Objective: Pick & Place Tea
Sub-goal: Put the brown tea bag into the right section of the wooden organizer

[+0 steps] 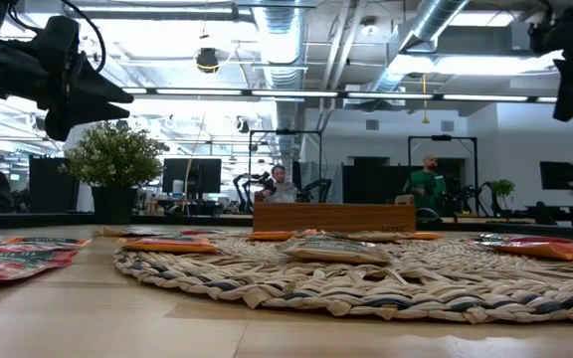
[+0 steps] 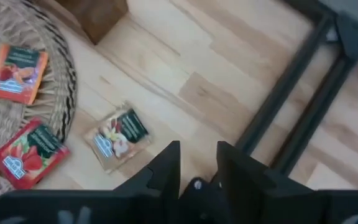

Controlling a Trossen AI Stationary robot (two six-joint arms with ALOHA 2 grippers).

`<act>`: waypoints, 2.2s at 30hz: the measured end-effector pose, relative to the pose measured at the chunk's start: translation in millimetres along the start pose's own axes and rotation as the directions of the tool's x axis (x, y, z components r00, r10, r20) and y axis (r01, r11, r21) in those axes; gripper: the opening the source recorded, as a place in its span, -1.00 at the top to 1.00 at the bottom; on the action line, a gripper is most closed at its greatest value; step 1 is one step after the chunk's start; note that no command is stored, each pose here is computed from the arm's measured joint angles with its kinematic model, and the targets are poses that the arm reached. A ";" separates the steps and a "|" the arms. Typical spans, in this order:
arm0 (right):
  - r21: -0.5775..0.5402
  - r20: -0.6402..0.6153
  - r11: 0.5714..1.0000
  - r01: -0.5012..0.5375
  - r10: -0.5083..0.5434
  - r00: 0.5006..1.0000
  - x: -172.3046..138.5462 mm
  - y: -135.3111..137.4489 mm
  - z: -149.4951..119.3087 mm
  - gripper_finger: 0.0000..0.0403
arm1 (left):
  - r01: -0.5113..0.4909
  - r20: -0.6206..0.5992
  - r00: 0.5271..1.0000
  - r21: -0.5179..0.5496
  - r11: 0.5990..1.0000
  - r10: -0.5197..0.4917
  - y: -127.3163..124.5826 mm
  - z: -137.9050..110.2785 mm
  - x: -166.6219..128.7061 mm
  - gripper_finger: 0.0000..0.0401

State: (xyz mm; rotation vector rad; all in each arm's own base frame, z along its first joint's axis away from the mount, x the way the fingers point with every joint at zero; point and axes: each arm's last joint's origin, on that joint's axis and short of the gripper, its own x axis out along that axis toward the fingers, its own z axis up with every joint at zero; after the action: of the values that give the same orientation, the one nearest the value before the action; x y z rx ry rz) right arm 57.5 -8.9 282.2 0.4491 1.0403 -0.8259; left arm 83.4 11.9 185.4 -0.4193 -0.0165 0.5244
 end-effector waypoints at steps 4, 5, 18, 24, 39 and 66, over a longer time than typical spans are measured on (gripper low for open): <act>0.021 -0.005 1.000 -0.014 0.014 1.000 0.1 1.2 0.5 0.28 | 0.000 0.000 1.000 0.000 1.000 0.000 0.0 0.1 0.0 0.25; 0.028 -0.006 1.000 -0.013 0.013 1.000 0.4 1.9 0.9 0.22 | 0.000 0.000 1.000 0.000 1.000 0.000 0.0 0.1 0.0 0.25; -0.025 -0.039 1.000 -0.013 0.013 0.999 23.3 28.5 9.5 -0.23 | 0.000 0.000 1.000 0.000 1.000 0.000 0.0 0.0 0.0 0.25; -0.118 -0.100 0.992 0.035 -0.047 0.994 51.1 43.7 6.3 -0.22 | 0.000 0.000 1.000 -0.001 1.000 0.000 0.0 0.0 0.0 0.25; -0.007 -0.320 0.998 0.066 -0.064 0.945 101.0 62.3 26.5 -0.22 | 0.001 0.000 1.000 -0.004 1.000 -0.001 -0.1 0.1 0.0 0.25; -0.030 -0.536 0.998 0.056 -0.063 0.842 177.9 70.0 47.0 -0.21 | 0.001 0.001 1.000 -0.008 1.000 -0.001 -0.1 0.2 0.0 0.25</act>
State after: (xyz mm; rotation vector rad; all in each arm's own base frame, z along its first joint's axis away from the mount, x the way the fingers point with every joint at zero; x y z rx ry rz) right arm 184.0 -65.1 142.2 0.6629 1.5880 -0.7623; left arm 83.4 11.9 185.5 -0.4267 -0.0192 0.5240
